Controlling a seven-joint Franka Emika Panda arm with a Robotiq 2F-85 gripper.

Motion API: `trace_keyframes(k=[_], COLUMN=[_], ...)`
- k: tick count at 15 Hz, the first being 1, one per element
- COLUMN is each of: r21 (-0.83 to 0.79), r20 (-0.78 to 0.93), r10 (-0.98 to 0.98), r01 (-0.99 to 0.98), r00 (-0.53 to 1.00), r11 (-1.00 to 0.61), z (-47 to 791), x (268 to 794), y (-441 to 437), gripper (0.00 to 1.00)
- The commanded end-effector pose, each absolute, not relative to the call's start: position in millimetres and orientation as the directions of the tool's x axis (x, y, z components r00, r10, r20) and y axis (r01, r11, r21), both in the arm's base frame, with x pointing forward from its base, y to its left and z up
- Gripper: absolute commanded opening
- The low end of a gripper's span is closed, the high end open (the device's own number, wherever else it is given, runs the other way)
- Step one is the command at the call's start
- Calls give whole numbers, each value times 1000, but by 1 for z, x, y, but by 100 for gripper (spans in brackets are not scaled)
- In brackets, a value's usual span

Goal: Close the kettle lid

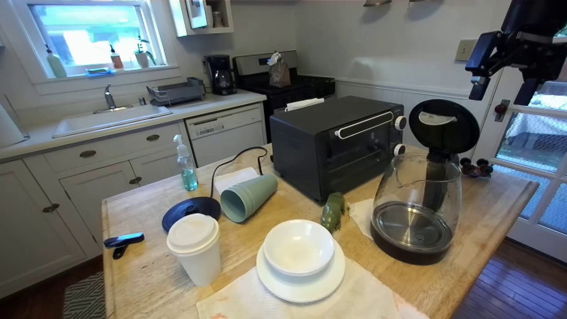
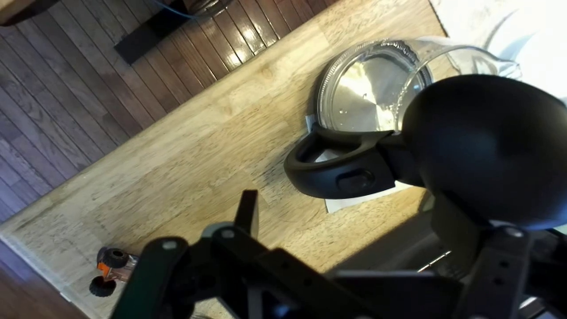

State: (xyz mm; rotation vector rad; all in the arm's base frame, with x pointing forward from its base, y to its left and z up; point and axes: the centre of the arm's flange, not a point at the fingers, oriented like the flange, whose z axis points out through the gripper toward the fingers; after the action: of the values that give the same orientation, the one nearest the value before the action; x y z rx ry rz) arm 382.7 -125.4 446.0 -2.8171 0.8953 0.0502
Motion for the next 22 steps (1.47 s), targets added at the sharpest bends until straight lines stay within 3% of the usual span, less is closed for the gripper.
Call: trace_keyframes(k=[1,8,9,11,20,22], r21=[-197,-447,-470,-501,-597,-590], r20=[-119,-199,-206,-214,-189,-173], r10=[-572,-533,-531,-527,-468,-452], r01=[-584,-560,-559,-556,-479,-459], r00=[811,822,822,822,864,875], r11=[-787,-697,-683,-664,-644,-664], z=[443,443,443,442,439,439], x=[385,391,392,394,403,407], y=[-125,-118,-118,-117,-102,-97], gripper=[100,100,75,66,2,0])
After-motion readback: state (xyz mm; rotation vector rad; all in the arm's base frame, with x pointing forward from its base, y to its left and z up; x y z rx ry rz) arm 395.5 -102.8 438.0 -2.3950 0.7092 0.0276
